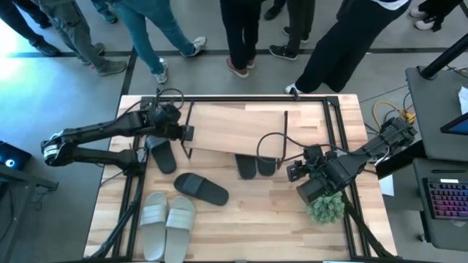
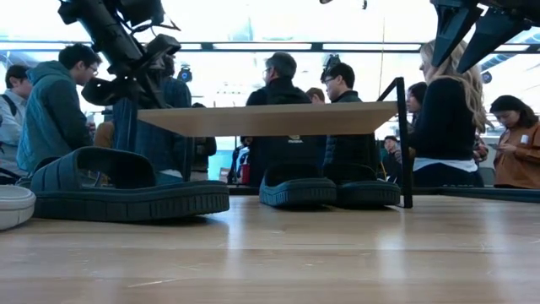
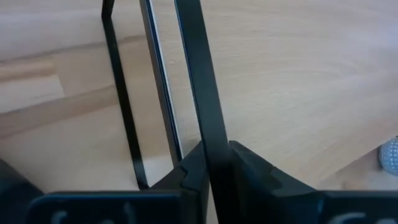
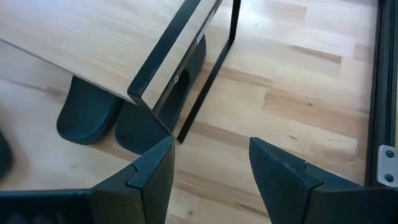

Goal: Pick and place slides into the shelf
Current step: Adjust the shelf

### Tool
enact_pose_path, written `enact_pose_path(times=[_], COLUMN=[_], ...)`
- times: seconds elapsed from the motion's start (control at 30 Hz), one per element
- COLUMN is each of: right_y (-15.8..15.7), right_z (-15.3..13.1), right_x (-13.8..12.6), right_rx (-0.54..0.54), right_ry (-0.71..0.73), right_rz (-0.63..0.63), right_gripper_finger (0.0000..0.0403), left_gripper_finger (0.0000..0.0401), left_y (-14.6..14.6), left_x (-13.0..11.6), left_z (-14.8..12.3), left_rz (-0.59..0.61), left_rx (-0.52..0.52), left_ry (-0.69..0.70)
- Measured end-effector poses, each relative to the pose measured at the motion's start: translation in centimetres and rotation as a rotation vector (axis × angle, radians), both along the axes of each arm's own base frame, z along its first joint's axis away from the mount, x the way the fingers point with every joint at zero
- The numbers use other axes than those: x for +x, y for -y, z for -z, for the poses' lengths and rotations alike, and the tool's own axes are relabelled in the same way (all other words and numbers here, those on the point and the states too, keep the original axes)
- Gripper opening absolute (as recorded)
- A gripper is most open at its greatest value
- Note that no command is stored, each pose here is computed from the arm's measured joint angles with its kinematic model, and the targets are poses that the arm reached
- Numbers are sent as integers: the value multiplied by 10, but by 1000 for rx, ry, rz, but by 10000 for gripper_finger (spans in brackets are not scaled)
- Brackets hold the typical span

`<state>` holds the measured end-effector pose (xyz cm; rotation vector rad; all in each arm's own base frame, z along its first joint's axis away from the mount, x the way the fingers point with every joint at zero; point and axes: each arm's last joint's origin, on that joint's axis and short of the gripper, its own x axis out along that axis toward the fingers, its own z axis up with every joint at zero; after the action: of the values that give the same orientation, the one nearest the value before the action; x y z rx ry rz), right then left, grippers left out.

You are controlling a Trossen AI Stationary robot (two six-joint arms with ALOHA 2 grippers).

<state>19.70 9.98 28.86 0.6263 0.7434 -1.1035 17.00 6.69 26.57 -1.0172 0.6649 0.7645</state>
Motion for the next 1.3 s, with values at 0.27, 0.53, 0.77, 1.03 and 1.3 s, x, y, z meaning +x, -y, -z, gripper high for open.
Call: enact_pose_path(times=[0.27,0.53,0.77,1.03,1.3], right_y=[1,2,1,-2,-6], right_z=[0,0,0,1,-1], right_x=[-2,-1,-1,5,16], right_rx=[-6,-9,15,30,38], right_ry=[-26,-31,-44,-1,106], right_rz=[-3,-7,-10,-50,-96], right_gripper_finger=[198,199,199,199,186], left_gripper_finger=[38,38,38,38,39], left_y=[18,28,31,31,34], left_x=[-1,-3,-17,-8,5], left_z=[-2,-3,-8,-9,0], left_rz=[-39,-56,-77,-57,-22], left_rx=[-16,-10,27,9,7], left_ry=[15,-6,-40,12,-30])
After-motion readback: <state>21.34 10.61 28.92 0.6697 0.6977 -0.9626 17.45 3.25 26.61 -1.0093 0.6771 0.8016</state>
